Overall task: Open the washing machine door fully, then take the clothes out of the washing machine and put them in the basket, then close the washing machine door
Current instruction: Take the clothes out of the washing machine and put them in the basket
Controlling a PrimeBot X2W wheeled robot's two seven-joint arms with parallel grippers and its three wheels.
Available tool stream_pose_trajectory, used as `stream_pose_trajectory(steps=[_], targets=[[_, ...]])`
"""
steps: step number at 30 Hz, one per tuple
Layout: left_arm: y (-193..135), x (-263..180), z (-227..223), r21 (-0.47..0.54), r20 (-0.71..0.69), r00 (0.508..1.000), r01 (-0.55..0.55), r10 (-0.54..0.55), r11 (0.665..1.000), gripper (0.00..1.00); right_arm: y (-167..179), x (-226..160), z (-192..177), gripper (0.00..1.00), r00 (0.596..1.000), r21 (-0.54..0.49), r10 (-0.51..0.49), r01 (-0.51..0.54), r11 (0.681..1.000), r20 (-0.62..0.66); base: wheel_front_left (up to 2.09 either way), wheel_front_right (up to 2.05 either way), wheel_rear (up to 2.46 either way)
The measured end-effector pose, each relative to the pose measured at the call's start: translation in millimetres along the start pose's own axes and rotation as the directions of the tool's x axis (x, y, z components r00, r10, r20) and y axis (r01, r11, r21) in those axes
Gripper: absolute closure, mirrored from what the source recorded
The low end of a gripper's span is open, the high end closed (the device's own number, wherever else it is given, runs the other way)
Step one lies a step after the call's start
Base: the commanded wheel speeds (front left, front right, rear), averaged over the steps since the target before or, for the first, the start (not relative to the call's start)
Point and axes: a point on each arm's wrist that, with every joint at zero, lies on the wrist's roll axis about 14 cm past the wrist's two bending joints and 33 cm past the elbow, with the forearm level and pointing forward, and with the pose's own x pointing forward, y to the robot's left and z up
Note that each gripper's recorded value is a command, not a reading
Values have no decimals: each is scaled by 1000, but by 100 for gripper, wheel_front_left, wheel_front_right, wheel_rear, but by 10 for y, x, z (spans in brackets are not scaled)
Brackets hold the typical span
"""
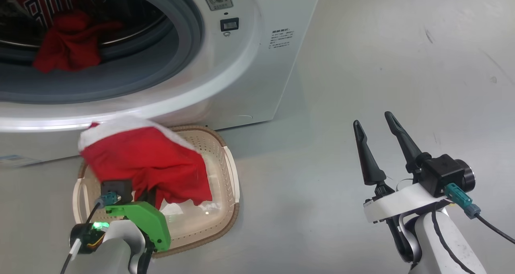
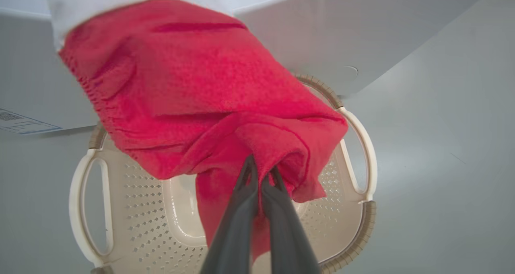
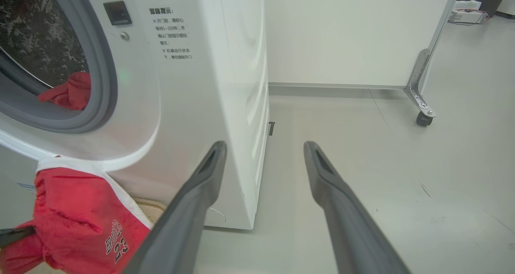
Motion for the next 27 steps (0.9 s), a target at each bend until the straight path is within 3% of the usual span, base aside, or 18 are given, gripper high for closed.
stream_pose_trajectory(steps=[1, 2, 3, 4, 5, 16, 27], targets=[[0, 0, 0, 0, 0, 1000, 0, 0, 1000, 100, 0, 0, 0, 0, 1000, 0, 0, 0, 1000, 0, 0, 0, 0], [17, 4, -48, -1, -16, 1000, -6, 6, 1000, 86, -7, -1, -4, 0, 1000, 0, -2, 2, 1000, -1, 0, 0, 0], [29, 6, -83, -2, -27, 1000, -10, 10, 1000, 58, -12, -3, -7, 0, 1000, 0, -4, 4, 1000, -2, 0, 0, 0], [44, 7, -110, -3, -36, 999, -15, 15, 1000, 4, -17, -4, -9, 0, 1000, 0, -5, 5, 1000, -3, 0, 0, 0], [56, 9, -126, -6, -42, 999, -19, 19, 1000, 0, -21, -7, -11, 0, 1000, 0, -7, 7, 1000, -4, 0, 0, 0], [135, 25, -5, -23, 21, 999, -45, 46, 999, 0, -31, -6, 13, 0, 1000, 2, -12, 12, 1000, 4, 0, 0, 0], [237, -94, 375, -47, 189, 979, -75, 82, 996, 0, 11, 36, 99, 0, 1000, 4, -4, 3, 1000, 31, 0, 0, 0]])
